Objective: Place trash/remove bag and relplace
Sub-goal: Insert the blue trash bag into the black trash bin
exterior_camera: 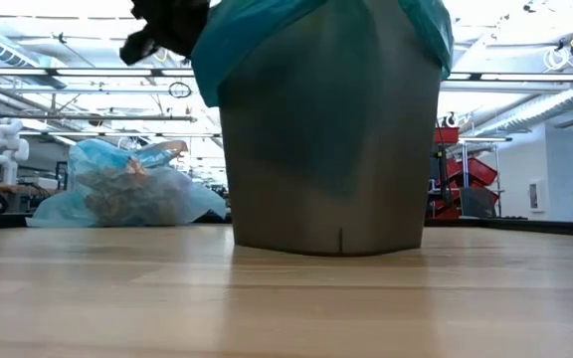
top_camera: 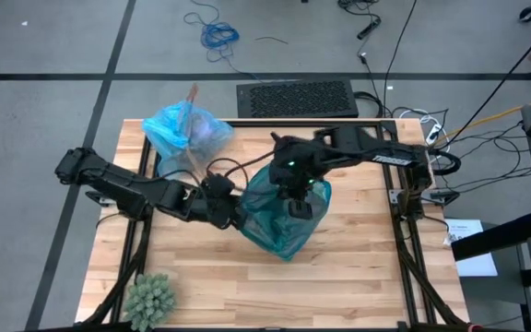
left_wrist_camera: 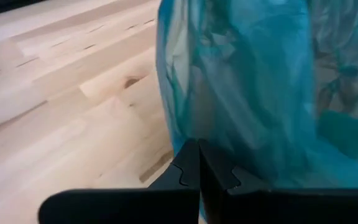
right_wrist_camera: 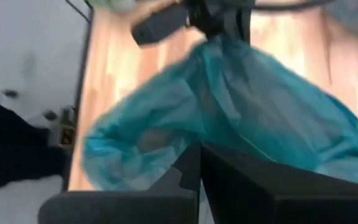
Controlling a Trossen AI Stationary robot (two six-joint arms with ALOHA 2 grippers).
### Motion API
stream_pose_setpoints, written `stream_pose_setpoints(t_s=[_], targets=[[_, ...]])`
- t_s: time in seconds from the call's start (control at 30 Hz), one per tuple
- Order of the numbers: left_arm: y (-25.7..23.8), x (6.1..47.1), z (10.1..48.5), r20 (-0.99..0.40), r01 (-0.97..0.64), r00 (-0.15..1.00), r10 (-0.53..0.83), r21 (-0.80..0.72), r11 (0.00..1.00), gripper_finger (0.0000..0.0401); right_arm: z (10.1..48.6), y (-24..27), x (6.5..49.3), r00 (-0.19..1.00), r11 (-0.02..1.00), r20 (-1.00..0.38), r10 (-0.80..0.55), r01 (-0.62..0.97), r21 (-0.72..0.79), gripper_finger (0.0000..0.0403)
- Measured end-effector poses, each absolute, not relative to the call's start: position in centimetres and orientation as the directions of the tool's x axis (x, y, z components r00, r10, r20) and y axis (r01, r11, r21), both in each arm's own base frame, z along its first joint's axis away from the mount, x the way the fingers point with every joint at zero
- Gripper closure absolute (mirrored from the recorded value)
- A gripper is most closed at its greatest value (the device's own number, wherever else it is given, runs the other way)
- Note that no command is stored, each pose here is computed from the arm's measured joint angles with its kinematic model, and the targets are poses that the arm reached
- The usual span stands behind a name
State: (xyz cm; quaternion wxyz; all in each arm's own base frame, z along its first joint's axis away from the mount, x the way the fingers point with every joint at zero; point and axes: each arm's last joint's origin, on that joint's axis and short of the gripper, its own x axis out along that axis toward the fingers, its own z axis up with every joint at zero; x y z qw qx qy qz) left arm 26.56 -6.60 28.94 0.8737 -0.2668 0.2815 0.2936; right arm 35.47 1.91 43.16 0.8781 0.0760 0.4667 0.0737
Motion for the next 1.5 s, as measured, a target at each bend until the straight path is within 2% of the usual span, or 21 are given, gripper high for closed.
stream_pose_setpoints(t_s=[0.33,0.4,0.87,1.03,1.5], targets=[[-5.4,27.5,28.5,-0.619,-0.654,0.697,0.363,-0.341,0.676,0.0401,38.5,4.2,38.1,0.367,0.991,-0.921,0.128,-0.081,0.105,0.0403],[-5.4,27.5,28.5,-0.614,-0.650,0.703,0.360,-0.348,0.676,0.0401,37.9,4.4,38.5,0.355,0.995,-0.931,0.089,-0.075,0.066,0.0403],[-5.5,27.6,28.6,-0.604,-0.645,0.712,0.357,-0.361,0.674,0.0401,33.3,4.5,41.6,0.250,0.997,-0.966,0.071,-0.026,0.066,0.0403],[-5.5,27.6,28.6,-0.607,-0.646,0.709,0.358,-0.358,0.674,0.0401,32.8,4.4,41.9,0.243,1.000,-0.970,0.023,-0.013,0.020,0.0403],[-5.5,27.5,28.6,-0.611,-0.634,0.707,0.355,-0.327,0.701,0.0401,33.2,4.6,41.3,0.222,1.000,-0.975,0.017,-0.019,0.013,0.0403]])
